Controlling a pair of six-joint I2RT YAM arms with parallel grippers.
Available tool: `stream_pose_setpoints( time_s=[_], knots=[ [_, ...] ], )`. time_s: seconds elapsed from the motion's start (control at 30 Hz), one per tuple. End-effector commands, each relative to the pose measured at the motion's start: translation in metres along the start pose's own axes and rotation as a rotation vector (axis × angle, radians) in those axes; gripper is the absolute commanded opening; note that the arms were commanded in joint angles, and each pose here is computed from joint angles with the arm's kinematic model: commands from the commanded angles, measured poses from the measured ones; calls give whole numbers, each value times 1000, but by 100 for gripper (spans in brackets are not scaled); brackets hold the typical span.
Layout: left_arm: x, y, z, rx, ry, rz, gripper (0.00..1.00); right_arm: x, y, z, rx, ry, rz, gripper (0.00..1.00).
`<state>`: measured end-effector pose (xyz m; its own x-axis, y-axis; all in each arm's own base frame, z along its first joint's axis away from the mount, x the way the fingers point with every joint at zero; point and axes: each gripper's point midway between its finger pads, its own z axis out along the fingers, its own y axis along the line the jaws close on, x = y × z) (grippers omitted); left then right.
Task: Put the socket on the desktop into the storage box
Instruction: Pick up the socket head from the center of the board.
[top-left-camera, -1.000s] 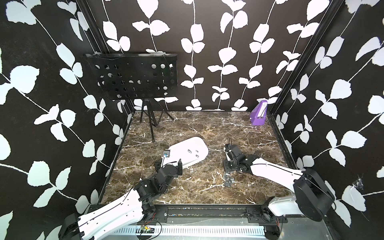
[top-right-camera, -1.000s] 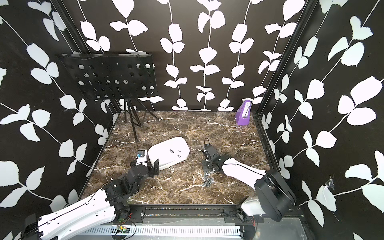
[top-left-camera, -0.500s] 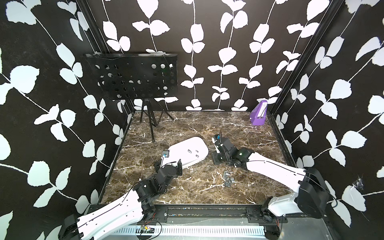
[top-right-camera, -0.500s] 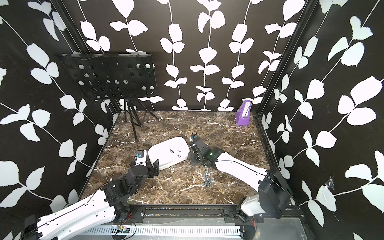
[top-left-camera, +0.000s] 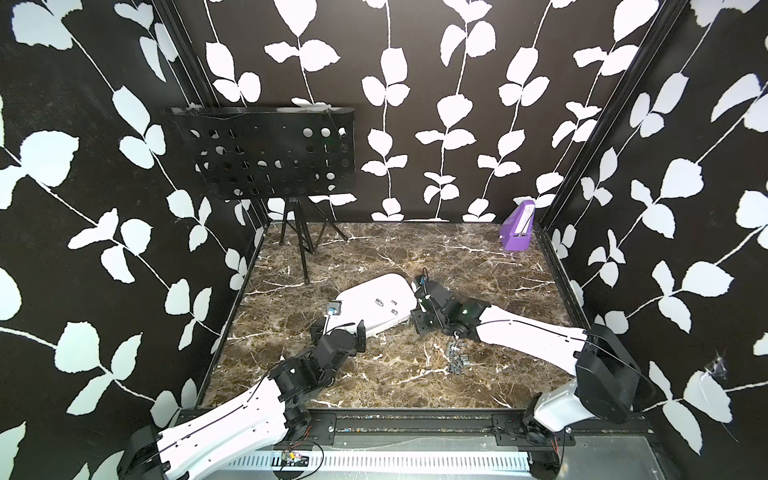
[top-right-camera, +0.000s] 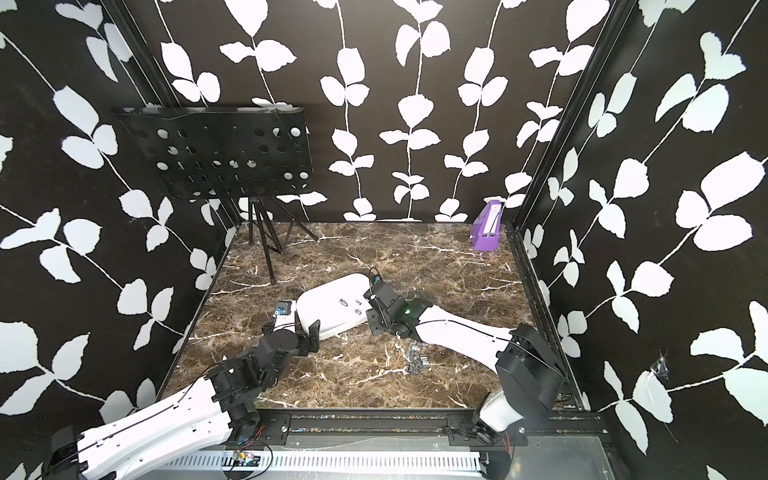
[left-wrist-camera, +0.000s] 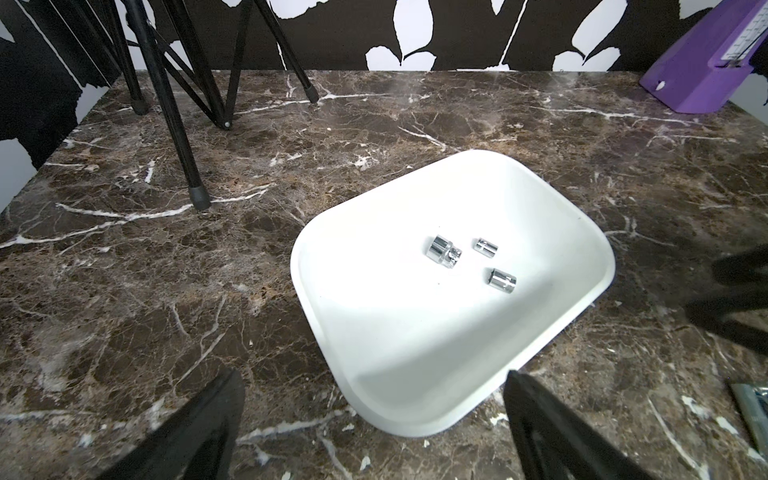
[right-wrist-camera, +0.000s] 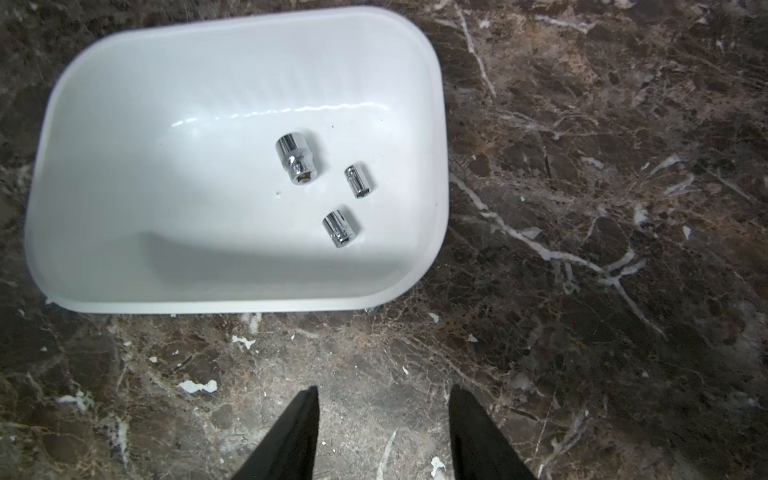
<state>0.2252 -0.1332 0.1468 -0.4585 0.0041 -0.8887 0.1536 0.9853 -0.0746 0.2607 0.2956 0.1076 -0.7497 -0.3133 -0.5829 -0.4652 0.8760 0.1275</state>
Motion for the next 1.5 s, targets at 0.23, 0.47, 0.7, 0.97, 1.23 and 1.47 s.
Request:
stream_pose_setpoints(
  time_s=[0.23, 0.47, 0.7, 0.97, 1.23, 1.47],
  knots=[
    [-3, -3, -1, 14, -8, -3, 98, 38, -15, 48, 81, 44, 13, 59],
    [-2, -3, 0, 12, -7, 0, 98, 36, -12, 68, 84, 33, 13, 60],
    [-2, -3, 0, 11, -5, 0, 98, 36, -15, 82, 113, 28, 11, 57],
    [-2, -3, -1, 11, -6, -1, 98, 34, -11, 91, 116, 37, 9, 56],
    [-3, -2, -1, 11, -8, -2, 98, 34, -10, 95, 133, 41, 5, 52],
    [-2, -2, -1, 10, -7, -3, 98, 35, -11, 102, 146, 51, 11, 47]
  ],
)
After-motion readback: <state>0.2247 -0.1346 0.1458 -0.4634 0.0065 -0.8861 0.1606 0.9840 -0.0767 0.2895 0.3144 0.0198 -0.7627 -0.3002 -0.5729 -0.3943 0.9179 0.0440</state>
